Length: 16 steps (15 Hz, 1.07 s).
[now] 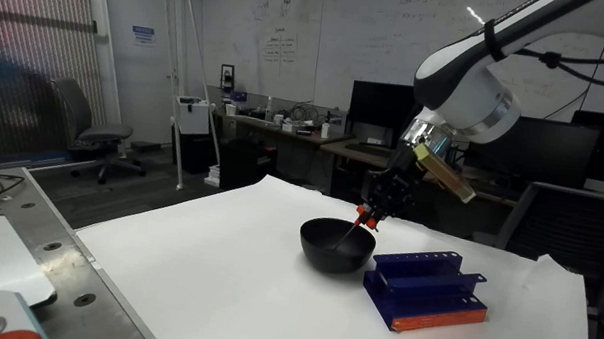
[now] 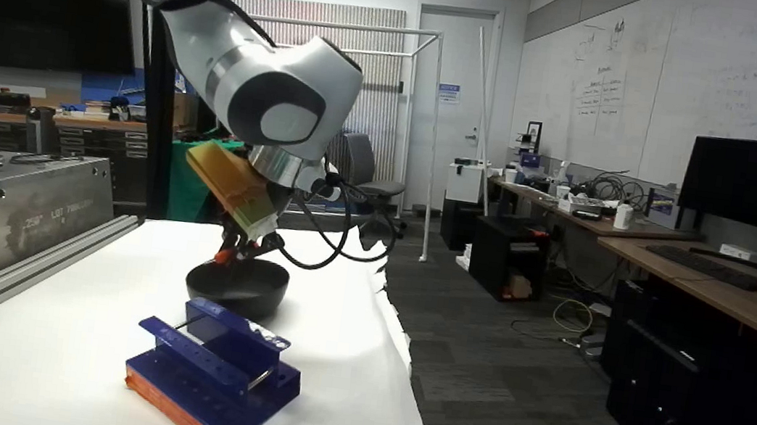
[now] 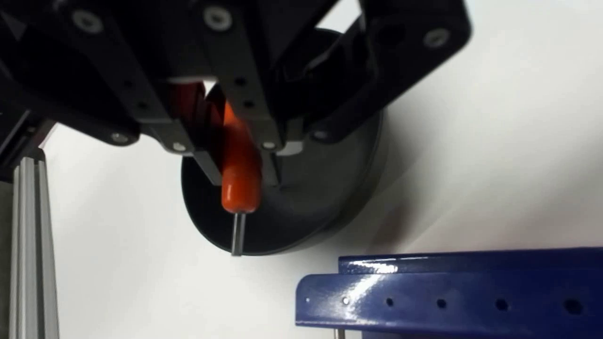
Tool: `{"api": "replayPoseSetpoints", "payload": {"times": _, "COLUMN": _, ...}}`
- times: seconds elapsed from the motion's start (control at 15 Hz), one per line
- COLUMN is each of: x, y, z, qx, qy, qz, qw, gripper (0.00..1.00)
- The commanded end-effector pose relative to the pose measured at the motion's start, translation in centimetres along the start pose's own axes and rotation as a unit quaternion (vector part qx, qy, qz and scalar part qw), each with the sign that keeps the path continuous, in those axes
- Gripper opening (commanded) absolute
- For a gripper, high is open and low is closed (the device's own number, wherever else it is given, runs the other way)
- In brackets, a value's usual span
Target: Put the red object in the bowl
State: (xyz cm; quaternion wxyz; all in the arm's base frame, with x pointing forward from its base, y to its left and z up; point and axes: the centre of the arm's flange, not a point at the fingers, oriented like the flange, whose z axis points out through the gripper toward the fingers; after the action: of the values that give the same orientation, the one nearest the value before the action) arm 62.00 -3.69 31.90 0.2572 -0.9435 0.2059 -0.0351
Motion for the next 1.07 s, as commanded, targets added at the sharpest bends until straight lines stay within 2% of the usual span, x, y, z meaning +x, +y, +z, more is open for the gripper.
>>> {"api": "replayPoseSetpoints", "payload": {"times": 0.0, "x": 2.0, "y": 0.2, "z": 3.0, "qx": 0.006, "qy": 0.003, "qz": -0.017, "qw": 0.9998, "gripper": 0.05}}
{"api": "replayPoseSetpoints", "payload": {"times": 0.13, "x": 2.4, "y": -0.3, "z": 3.2, "qx": 0.016, "qy": -0.003, "qz": -0.025, "qw": 0.9995, "gripper": 0.06}}
{"api": "replayPoseSetpoints", "payload": {"times": 0.2, "x": 2.5, "y": -0.5, "z": 3.1, "qx": 0.022, "qy": -0.006, "qz": -0.027, "qw": 0.9994, "gripper": 0.46}}
{"api": "replayPoseSetpoints", "payload": {"times": 0.33, "x": 2.4, "y": -0.6, "z": 2.7, "qx": 0.031, "qy": -0.014, "qz": -0.027, "qw": 0.999, "gripper": 0.51}}
{"api": "replayPoseSetpoints", "payload": {"times": 0.6, "x": 1.2, "y": -0.5, "z": 0.5, "qx": 0.069, "qy": -0.044, "qz": -0.008, "qw": 0.9966, "gripper": 0.83}}
{"api": "replayPoseSetpoints", "payload": {"times": 0.73, "x": -0.5, "y": -1.0, "z": -2.1, "qx": 0.107, "qy": -0.057, "qz": 0.024, "qw": 0.9923, "gripper": 0.98}}
{"api": "replayPoseSetpoints", "payload": {"times": 1.0, "x": -3.7, "y": -4.4, "z": -9.3, "qx": 0.11, "qy": -0.057, "qz": 0.011, "qw": 0.9923, "gripper": 1.0}}
